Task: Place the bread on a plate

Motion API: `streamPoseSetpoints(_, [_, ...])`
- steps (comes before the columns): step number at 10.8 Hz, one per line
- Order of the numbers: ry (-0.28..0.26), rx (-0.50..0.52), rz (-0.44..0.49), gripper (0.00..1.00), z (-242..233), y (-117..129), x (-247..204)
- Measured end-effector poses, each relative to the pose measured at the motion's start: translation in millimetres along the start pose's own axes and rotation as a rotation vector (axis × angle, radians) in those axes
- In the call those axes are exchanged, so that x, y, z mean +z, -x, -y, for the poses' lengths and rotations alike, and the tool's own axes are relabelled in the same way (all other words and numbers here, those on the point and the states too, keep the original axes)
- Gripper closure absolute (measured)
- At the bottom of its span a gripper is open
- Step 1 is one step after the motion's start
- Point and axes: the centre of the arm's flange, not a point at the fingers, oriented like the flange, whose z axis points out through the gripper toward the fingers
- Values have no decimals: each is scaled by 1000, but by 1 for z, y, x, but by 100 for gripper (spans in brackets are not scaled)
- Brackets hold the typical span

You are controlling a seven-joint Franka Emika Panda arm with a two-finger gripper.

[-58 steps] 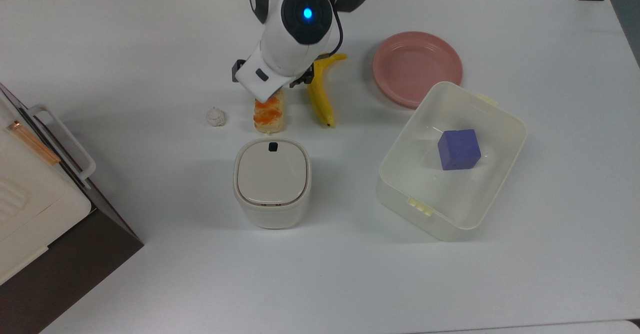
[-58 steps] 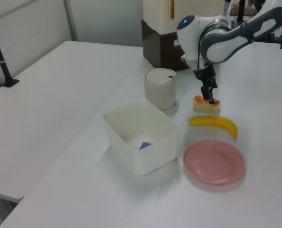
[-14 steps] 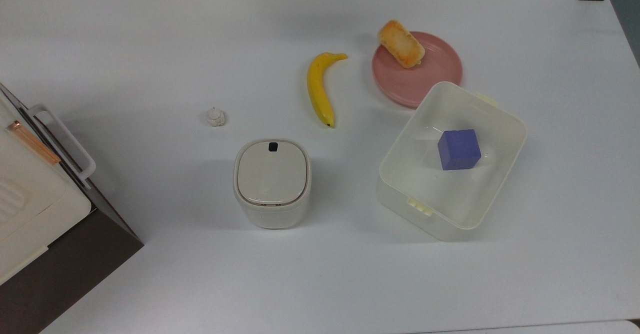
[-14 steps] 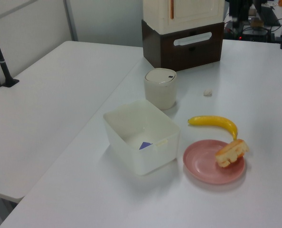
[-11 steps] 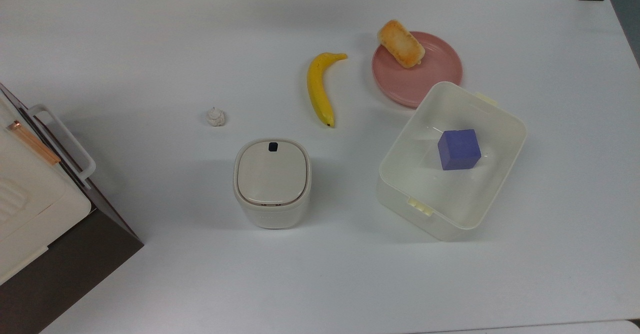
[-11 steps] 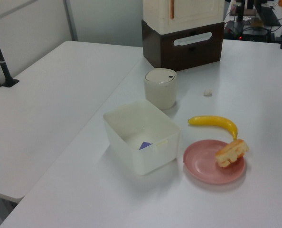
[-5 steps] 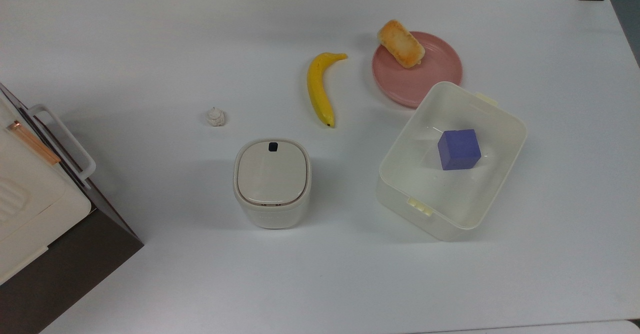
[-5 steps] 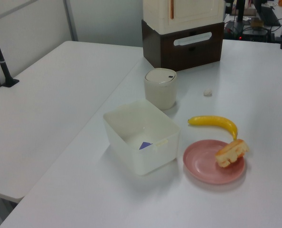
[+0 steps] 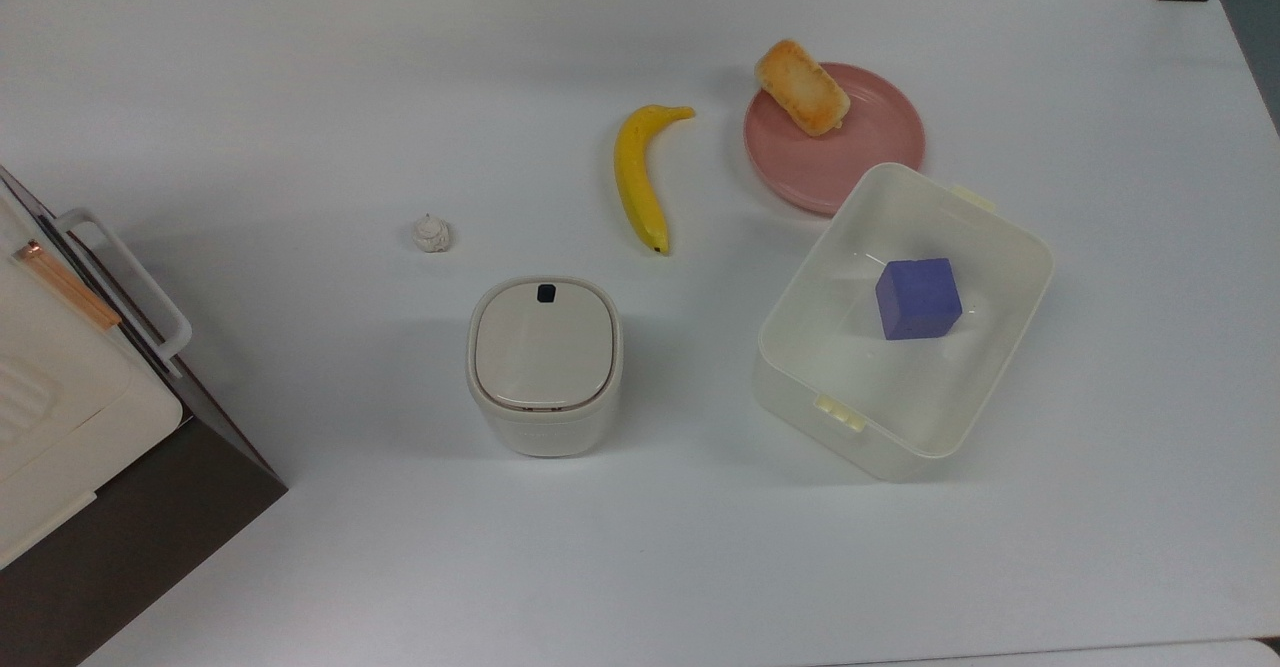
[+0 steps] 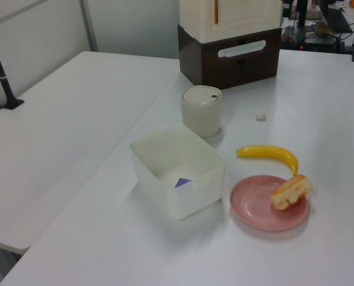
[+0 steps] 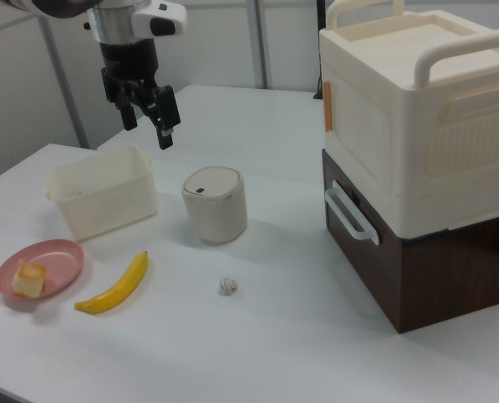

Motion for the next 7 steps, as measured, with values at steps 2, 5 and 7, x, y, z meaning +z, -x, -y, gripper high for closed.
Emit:
streamPoseSetpoints(2, [-1,-17,-2,0,9,-2,3])
streamPoseSetpoints(5, [-5,-29,-2,0,23,-7,10])
streamPoseSetpoints(7, [-6,-23,-3,0,20,-7,10])
